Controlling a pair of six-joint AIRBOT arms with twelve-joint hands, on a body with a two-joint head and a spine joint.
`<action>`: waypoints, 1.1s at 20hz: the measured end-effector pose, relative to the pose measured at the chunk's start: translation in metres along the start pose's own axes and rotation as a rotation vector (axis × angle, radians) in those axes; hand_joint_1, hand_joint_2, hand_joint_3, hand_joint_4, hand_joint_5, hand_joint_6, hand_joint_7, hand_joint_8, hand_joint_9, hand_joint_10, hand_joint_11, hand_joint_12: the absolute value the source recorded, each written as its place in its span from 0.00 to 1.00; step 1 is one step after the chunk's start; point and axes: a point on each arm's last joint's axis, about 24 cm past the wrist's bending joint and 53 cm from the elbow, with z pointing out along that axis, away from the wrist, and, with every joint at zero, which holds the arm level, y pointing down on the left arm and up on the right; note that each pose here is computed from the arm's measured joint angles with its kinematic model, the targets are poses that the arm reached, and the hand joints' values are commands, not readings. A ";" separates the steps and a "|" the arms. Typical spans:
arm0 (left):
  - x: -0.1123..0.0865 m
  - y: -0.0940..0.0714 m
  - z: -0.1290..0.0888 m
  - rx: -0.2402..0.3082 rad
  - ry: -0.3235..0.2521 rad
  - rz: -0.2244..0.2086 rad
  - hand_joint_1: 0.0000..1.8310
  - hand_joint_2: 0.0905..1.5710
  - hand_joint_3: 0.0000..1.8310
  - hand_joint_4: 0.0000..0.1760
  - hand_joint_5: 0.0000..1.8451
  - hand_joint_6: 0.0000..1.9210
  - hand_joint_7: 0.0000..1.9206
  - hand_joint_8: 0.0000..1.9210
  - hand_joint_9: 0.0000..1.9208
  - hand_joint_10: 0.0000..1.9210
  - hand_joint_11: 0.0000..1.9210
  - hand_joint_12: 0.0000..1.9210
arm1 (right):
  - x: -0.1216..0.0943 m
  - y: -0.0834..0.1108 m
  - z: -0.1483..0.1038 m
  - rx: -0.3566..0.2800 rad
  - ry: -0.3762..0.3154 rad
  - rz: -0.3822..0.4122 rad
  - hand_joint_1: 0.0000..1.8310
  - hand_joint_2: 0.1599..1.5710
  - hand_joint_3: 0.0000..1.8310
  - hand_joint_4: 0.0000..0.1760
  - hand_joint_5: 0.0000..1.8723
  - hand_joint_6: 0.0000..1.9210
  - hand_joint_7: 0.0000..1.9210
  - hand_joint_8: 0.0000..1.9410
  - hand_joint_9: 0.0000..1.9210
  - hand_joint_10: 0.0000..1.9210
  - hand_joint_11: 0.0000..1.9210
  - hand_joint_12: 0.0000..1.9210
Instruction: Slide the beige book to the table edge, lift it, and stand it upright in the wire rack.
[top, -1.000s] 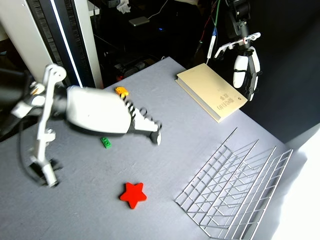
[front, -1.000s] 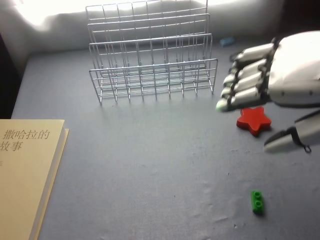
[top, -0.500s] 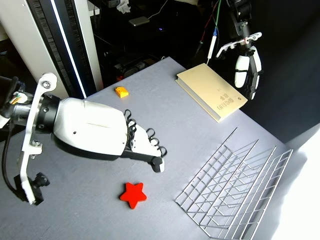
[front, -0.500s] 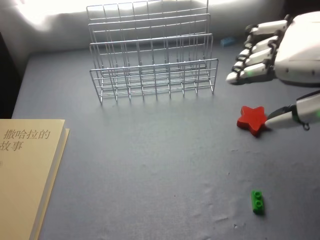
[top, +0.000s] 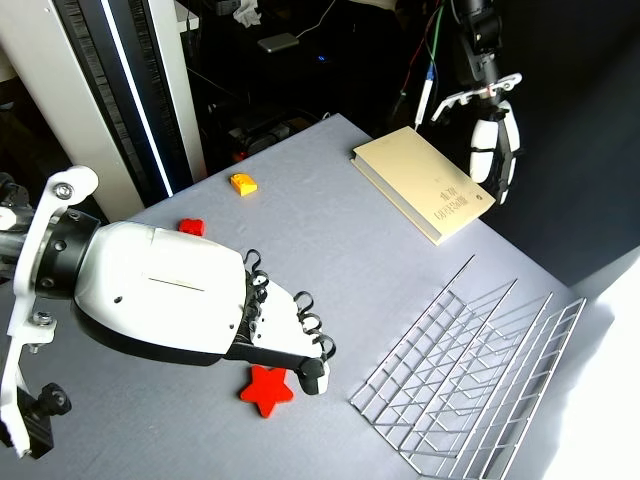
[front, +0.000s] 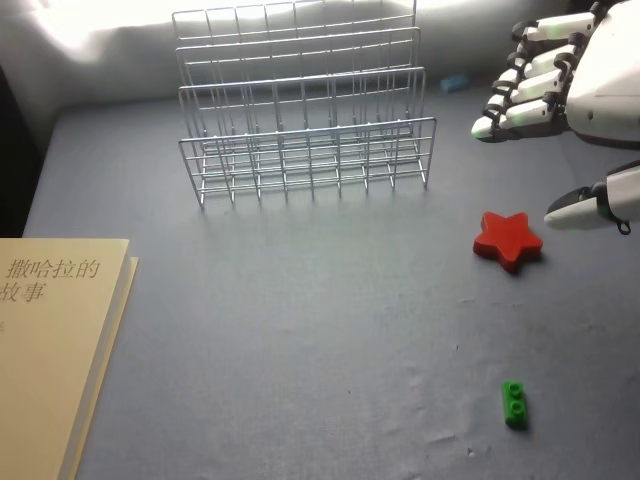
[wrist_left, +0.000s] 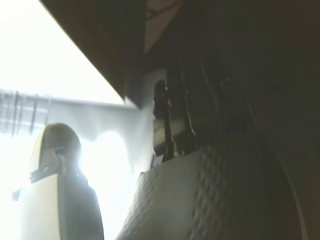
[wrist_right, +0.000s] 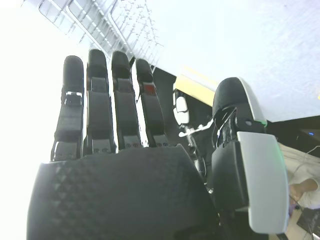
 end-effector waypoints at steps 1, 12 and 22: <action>0.001 0.003 0.002 -0.004 0.001 -0.003 0.28 0.64 0.00 0.00 0.19 0.00 0.20 0.00 0.21 0.00 0.01 0.47 | 0.000 -0.001 0.000 0.002 0.000 0.005 0.12 0.72 0.00 0.00 0.20 0.00 0.20 0.00 0.19 0.00 0.00 0.49; 0.013 0.013 0.007 -0.010 0.023 0.001 0.34 0.63 0.00 0.00 0.21 0.00 0.23 0.00 0.25 0.01 0.04 0.49 | 0.000 -0.006 0.000 0.011 -0.001 0.016 0.11 0.72 0.00 0.00 0.20 0.00 0.20 0.00 0.18 0.00 0.00 0.48; 0.013 0.011 0.007 -0.001 0.024 -0.013 0.41 0.65 0.00 0.00 0.24 0.01 0.25 0.01 0.27 0.01 0.07 0.49 | 0.000 -0.005 0.000 0.007 0.000 0.013 0.11 0.70 0.00 0.00 0.22 0.00 0.22 0.00 0.20 0.00 0.00 0.52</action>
